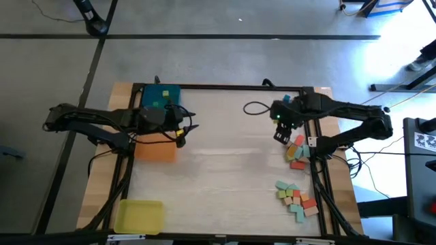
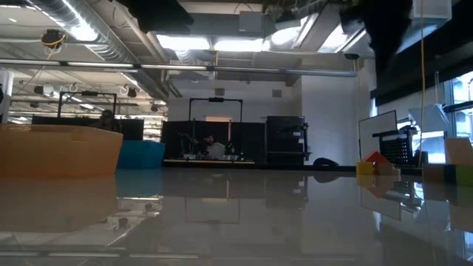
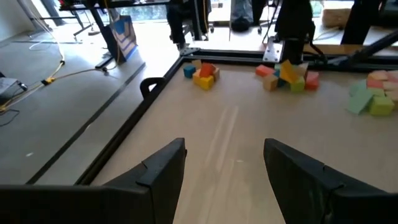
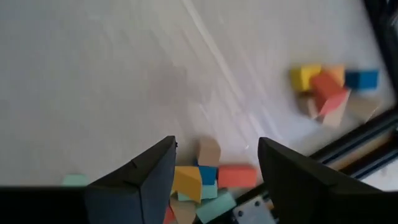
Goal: Sort blocks by size
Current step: Put the light brown cube block into the blue bin
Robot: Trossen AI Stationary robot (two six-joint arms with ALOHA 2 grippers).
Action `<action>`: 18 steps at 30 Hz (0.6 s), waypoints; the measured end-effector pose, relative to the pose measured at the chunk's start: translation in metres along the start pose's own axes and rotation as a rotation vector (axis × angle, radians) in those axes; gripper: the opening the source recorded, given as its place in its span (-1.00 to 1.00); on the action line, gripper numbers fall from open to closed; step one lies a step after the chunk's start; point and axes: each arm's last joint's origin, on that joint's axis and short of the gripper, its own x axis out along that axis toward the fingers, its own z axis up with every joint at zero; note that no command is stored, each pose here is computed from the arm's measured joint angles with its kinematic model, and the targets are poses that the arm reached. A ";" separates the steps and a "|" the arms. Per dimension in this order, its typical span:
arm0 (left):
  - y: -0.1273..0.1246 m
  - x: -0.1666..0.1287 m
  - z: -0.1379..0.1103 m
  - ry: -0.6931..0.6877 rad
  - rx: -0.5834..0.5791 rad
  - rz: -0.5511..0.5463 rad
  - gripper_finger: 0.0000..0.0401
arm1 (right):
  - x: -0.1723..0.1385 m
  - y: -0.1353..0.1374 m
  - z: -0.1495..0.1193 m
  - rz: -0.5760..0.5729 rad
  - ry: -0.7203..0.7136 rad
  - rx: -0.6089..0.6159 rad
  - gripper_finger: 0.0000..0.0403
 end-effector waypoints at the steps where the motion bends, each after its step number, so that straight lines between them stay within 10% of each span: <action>1: -0.001 0.000 -0.001 0.004 0.003 -0.002 0.02 | 0.008 0.000 -0.003 -0.006 0.017 0.010 0.13; 18: -0.002 0.001 -0.013 0.126 0.082 -0.005 0.02 | 0.113 -0.004 -0.035 -0.050 0.281 0.126 0.13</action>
